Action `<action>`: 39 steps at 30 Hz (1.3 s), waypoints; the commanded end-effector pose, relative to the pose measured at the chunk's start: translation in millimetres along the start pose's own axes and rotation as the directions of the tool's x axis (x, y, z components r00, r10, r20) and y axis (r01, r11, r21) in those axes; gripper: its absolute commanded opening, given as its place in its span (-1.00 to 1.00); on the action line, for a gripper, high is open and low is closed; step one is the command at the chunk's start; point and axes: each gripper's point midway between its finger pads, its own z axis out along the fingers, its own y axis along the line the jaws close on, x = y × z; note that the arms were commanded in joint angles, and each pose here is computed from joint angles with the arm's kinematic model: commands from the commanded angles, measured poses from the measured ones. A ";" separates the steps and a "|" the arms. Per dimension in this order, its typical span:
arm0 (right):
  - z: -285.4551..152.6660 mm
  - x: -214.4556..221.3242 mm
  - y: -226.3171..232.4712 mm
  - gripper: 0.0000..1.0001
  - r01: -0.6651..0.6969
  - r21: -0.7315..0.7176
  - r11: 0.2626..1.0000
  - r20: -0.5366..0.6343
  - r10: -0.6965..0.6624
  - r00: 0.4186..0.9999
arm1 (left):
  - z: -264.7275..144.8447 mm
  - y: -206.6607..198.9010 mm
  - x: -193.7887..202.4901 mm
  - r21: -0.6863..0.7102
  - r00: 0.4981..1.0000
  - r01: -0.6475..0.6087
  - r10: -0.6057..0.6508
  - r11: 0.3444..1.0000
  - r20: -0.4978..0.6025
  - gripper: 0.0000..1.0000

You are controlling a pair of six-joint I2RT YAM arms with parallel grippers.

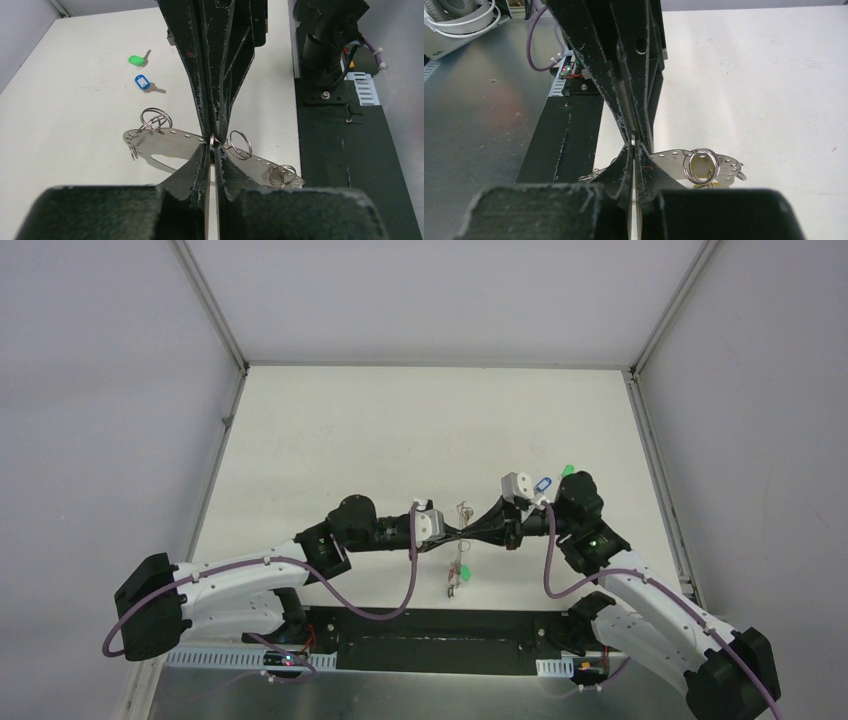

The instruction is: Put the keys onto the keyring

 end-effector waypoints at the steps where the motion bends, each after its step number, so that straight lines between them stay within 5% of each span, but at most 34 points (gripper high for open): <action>1: 1.3 -7.2 -1.9 -1.00 0.004 -0.007 1.000 -0.028 -0.004 1.000 | 1.1 3.9 -49.9 0.007 0.992 -0.041 0.040 0.999 0.117 -0.74; 5: -4.1 0.2 -4.6 -1.00 -0.034 0.031 0.999 -0.106 0.037 0.994 | -7.2 6.6 -39.8 -0.020 0.998 -0.032 0.033 0.999 0.052 -0.26; 13: -21.4 16.8 -7.5 -1.00 -0.154 0.129 0.980 -0.307 0.187 0.933 | -18.1 14.3 -16.5 -0.056 0.992 -0.025 0.018 0.998 -0.128 0.03; 26: -55.1 35.4 -5.7 -1.00 -0.217 0.279 0.935 -0.533 0.339 0.775 | 30.2 6.9 5.1 0.026 0.971 0.135 -0.127 0.991 -0.200 0.00; 39: -54.8 31.3 -0.3 -1.00 -0.221 0.258 0.940 -0.527 0.329 0.784 | 66.8 -9.6 19.6 0.121 0.984 0.151 -0.137 0.981 -0.115 -0.28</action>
